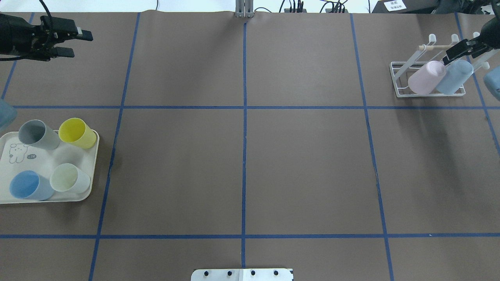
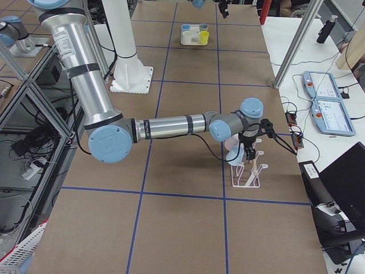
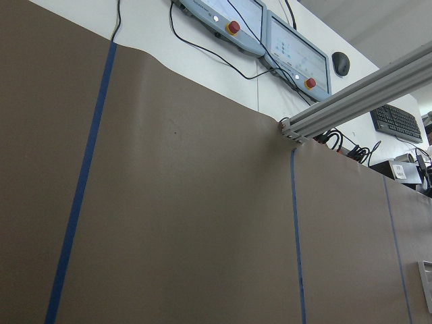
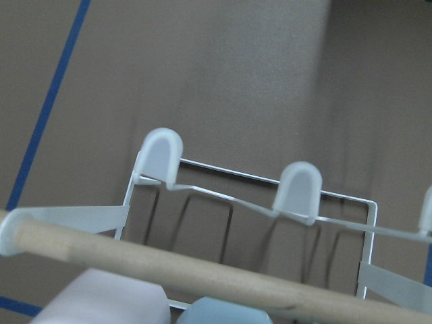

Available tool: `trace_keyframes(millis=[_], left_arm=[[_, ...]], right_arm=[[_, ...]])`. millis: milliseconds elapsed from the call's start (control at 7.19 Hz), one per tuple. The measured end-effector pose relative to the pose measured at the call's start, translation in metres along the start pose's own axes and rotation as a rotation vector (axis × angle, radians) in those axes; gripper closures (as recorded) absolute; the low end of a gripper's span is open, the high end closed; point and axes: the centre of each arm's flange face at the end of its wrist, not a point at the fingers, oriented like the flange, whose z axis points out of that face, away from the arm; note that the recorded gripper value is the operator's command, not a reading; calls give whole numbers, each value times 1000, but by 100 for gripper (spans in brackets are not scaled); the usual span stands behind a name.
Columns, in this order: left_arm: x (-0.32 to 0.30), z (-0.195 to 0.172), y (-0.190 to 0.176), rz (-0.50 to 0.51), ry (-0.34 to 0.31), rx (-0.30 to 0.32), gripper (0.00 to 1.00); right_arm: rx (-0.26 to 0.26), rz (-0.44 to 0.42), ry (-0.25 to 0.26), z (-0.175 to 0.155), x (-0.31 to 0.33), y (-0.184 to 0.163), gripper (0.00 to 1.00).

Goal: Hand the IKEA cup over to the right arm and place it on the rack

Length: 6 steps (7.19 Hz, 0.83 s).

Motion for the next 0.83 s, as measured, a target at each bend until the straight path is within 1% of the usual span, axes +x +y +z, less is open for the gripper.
trace_keyframes(millis=[139,278,417,556,696,835], left_arm=[[-17,-11,-10,35,-27,16,0],[-35,-26,-24,78,-72,31,0],[-50,-42,-39,115,-128,43,0],[-71,-58,-48,162,-190,40,0],[-100,-74,-44,205,-251,19,0],[-134,-84,-28,215,-308,-19,0]], right_arm=[[0,-1,-10,-2,-1,3,0],[5,-4,-20,-6,-4,5,0],[15,-5,-29,-13,-9,8,0],[32,4,-36,-24,-15,12,0],[51,33,-41,-36,-22,21,0],[70,73,-49,-48,-29,31,0]])
